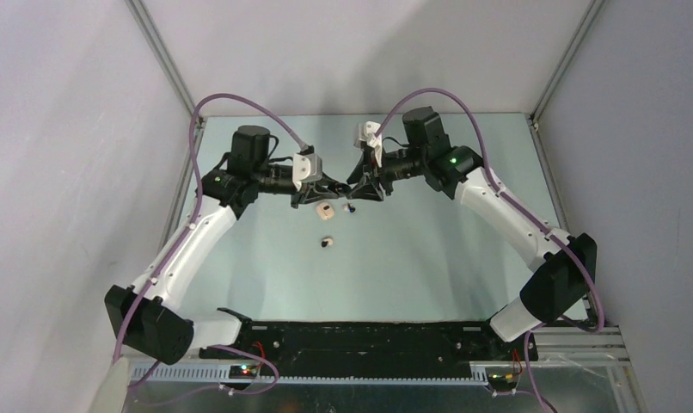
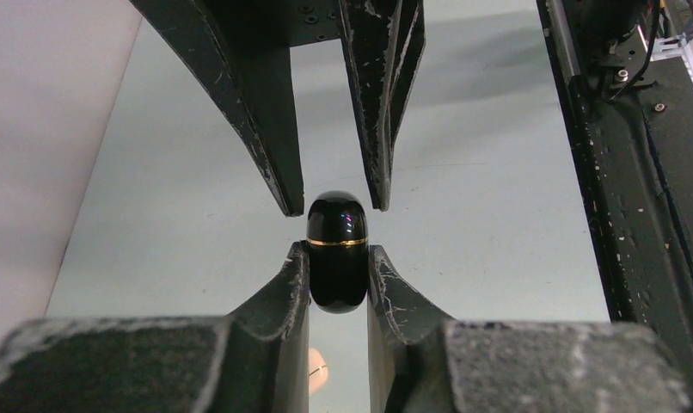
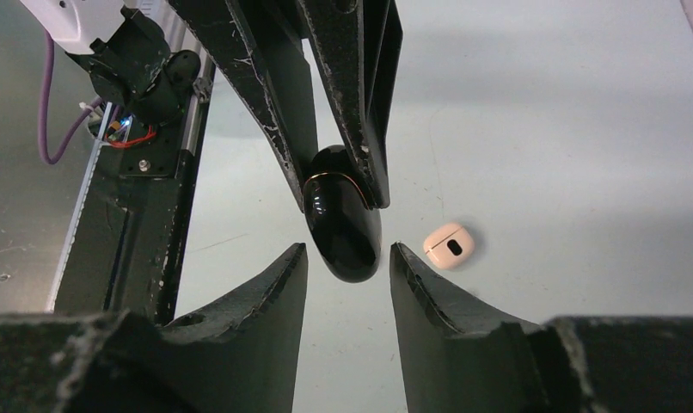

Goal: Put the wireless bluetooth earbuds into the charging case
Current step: Pick up the charging case at the center of the board.

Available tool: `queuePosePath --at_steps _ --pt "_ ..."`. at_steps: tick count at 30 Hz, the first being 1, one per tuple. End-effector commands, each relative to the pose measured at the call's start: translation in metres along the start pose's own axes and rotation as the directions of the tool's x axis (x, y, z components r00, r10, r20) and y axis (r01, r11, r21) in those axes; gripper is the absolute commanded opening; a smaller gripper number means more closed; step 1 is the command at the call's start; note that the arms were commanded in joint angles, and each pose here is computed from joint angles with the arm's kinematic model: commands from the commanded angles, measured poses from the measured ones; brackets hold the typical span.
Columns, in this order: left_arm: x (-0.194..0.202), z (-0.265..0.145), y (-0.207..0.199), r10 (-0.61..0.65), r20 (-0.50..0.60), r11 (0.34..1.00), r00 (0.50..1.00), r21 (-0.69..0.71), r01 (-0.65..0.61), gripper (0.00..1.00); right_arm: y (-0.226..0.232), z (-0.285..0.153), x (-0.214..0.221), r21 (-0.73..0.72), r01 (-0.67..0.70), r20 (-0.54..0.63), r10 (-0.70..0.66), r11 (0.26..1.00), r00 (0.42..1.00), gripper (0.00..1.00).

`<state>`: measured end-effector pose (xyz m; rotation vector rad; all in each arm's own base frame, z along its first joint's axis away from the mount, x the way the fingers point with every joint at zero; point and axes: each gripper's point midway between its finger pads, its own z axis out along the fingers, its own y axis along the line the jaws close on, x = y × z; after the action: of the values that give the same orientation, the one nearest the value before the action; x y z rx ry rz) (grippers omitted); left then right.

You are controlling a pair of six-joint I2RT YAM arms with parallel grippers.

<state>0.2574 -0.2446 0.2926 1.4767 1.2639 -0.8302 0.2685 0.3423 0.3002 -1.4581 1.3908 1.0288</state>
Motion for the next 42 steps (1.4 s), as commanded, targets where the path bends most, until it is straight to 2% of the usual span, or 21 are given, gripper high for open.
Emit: queuePosePath --at_steps 1,9,11,12,13,14,16,18,22,25,30,35,42 --pt "-0.029 -0.003 0.007 0.047 0.057 0.999 0.997 -0.004 -0.047 0.16 0.003 0.002 -0.012 -0.001 0.028 0.031 -0.028 1.0 0.999 0.44" --pt "-0.029 -0.003 0.007 0.025 0.059 1.0 0.998 -0.01 -0.025 0.16 0.005 0.009 -0.007 -0.001 0.019 0.02 -0.019 1.0 1.0 0.43" --pt "-0.029 -0.002 0.006 0.012 0.058 1.0 0.998 -0.011 -0.012 0.17 0.004 0.009 -0.008 0.004 0.018 0.025 -0.018 1.0 1.0 0.36" --pt "-0.028 -0.002 0.006 0.001 0.056 1.0 0.998 -0.012 -0.001 0.2 0.004 0.009 -0.008 0.007 0.016 0.023 -0.016 1.0 1.0 0.27" --pt "-0.028 -0.002 0.008 -0.005 0.049 1.0 0.999 -0.023 0.007 0.23 0.003 0.009 -0.008 0.009 0.017 0.022 -0.018 1.0 1.0 0.23" --pt "-0.027 -0.002 0.01 -0.042 0.04 0.998 0.998 -0.037 0.043 0.35 0.004 0.008 -0.009 0.01 0.018 0.019 -0.018 1.0 1.0 0.14" --pt "-0.025 -0.003 0.017 -0.098 0.015 0.991 0.995 -0.087 0.099 0.53 0.006 0.003 -0.01 0.011 0.026 0.008 -0.026 1.0 1.0 0.05" --pt "-0.023 -0.007 0.018 -0.114 0.001 0.986 0.993 -0.121 0.113 0.6 0.011 -0.005 -0.009 0.006 0.038 -0.014 -0.038 0.999 0.999 0.01" --pt "-0.012 -0.012 0.01 -0.108 -0.025 0.983 0.994 -0.153 0.103 0.74 0.019 -0.022 -0.003 0.014 0.062 -0.096 -0.06 0.998 0.994 0.0" --pt "-0.003 -0.01 0.007 -0.132 -0.036 0.981 0.991 -0.147 0.126 0.73 0.022 -0.031 -0.001 0.03 0.048 -0.14 -0.043 0.998 0.989 0.0" --pt "-0.001 0.001 0.003 -0.157 -0.011 0.985 0.988 -0.068 0.156 0.62 0.02 -0.038 -0.004 0.078 0.035 -0.168 -0.021 0.996 0.986 0.0" --pt "-0.001 0.008 0.001 -0.158 0.01 0.987 0.987 -0.006 0.158 0.63 0.007 -0.035 -0.013 0.131 0.025 -0.166 -0.003 0.991 0.986 0.0" --pt "-0.003 0.013 0.001 -0.15 0.029 0.988 0.988 0.035 0.149 0.59 -0.001 -0.026 -0.015 0.168 0.005 -0.17 0.024 0.986 0.985 0.0"
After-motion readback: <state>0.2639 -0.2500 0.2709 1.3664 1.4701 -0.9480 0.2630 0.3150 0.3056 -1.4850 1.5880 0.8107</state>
